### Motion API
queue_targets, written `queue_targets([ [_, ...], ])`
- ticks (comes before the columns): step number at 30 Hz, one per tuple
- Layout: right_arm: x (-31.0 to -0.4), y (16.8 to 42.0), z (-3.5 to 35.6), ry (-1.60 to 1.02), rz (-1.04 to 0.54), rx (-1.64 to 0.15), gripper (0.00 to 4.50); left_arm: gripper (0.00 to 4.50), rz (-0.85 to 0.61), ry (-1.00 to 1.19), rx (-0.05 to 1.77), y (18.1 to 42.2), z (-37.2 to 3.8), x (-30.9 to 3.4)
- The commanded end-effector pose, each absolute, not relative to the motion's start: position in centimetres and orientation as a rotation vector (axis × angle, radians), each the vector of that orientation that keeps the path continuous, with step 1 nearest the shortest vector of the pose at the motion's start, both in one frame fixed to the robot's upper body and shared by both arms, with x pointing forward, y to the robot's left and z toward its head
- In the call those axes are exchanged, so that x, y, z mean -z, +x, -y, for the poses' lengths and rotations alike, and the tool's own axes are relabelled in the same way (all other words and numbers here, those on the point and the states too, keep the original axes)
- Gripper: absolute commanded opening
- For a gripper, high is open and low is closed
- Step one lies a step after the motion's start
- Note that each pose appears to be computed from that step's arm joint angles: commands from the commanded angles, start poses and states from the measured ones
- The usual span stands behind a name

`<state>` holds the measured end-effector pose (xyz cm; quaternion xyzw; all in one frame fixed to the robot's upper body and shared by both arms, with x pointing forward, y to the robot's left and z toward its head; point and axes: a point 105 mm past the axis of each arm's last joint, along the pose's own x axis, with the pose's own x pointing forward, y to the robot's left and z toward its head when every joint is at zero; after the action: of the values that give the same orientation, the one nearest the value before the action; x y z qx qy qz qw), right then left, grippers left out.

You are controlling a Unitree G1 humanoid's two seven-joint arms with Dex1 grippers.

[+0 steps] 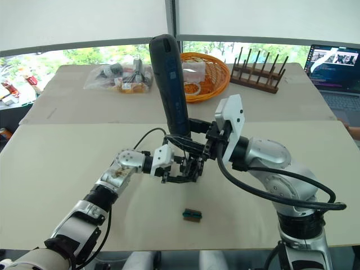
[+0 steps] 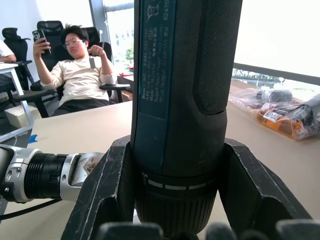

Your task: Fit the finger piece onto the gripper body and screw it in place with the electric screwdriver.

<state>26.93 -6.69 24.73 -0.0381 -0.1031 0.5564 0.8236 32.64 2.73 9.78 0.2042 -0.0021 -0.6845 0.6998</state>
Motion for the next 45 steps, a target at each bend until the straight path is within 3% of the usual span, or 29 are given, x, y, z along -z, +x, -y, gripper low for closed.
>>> queue_targets([
  [1,-26.31,25.98,6.59,-0.101,0.317,-1.196,1.93,2.29,0.043,0.477,1.508,32.84,-2.97,-10.76],
  [45,-26.92,25.8,6.45,-0.132,0.331,-1.213,1.93,2.29,0.042,0.48,1.502,33.0,-3.14,-10.78],
])
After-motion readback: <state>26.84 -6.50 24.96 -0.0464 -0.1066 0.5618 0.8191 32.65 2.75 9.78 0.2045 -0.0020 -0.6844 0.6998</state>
